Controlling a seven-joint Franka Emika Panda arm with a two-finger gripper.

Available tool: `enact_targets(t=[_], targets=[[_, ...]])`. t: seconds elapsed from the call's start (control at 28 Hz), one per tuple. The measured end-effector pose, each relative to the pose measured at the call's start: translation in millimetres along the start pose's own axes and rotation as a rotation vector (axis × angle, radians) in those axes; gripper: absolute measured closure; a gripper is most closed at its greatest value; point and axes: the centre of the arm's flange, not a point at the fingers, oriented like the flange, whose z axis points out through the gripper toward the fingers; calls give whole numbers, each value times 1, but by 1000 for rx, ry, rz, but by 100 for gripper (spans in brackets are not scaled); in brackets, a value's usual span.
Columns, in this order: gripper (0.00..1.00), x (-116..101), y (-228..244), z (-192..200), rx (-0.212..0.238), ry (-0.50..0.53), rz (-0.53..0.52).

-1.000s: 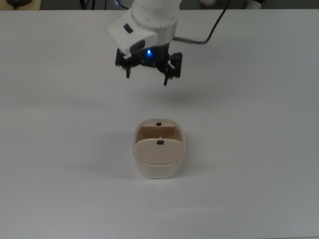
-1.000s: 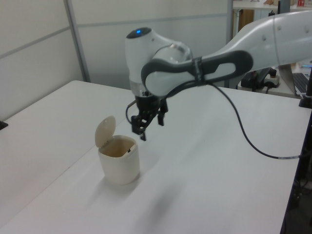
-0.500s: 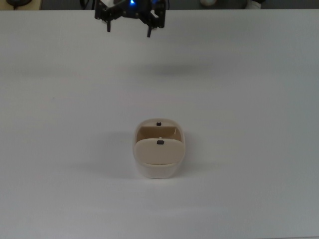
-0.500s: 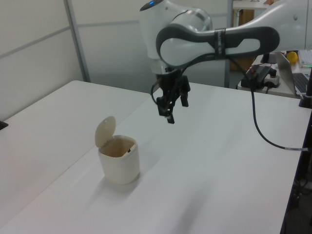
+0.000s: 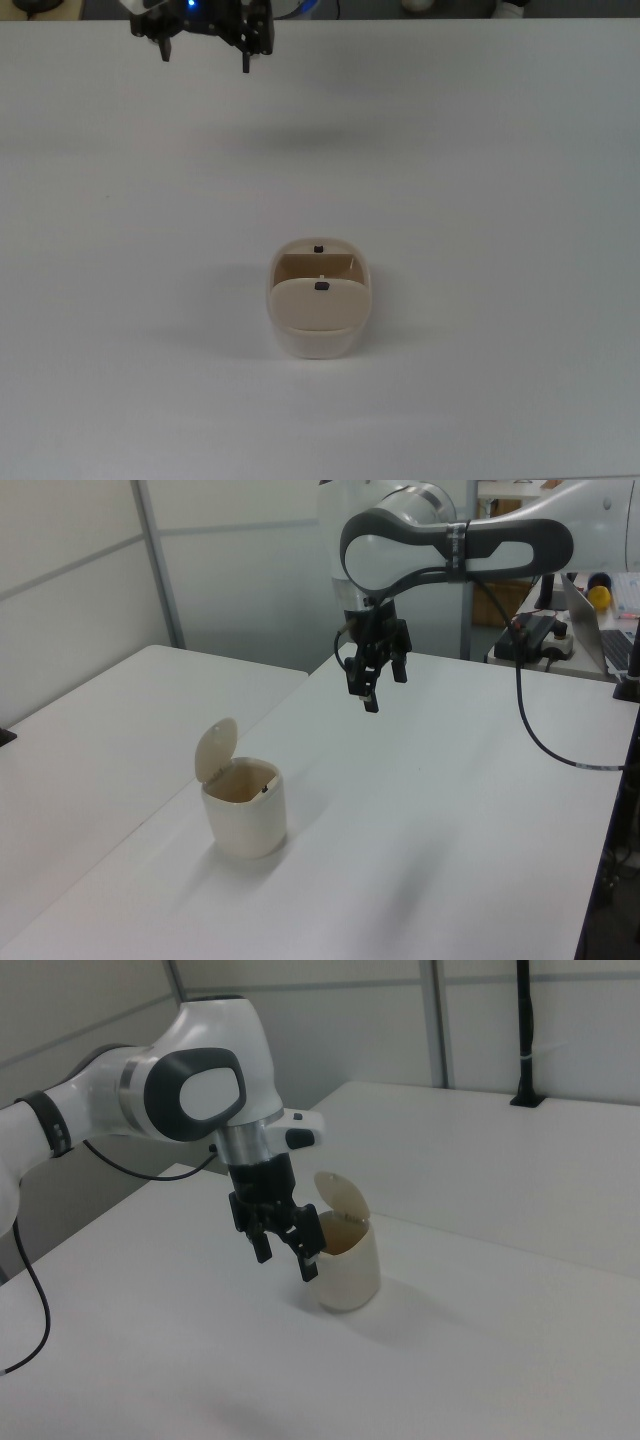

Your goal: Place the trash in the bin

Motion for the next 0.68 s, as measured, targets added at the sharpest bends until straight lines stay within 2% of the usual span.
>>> enact_targets(t=[0.68], targets=[[0, 0, 8, 1, 6, -2, -6]])
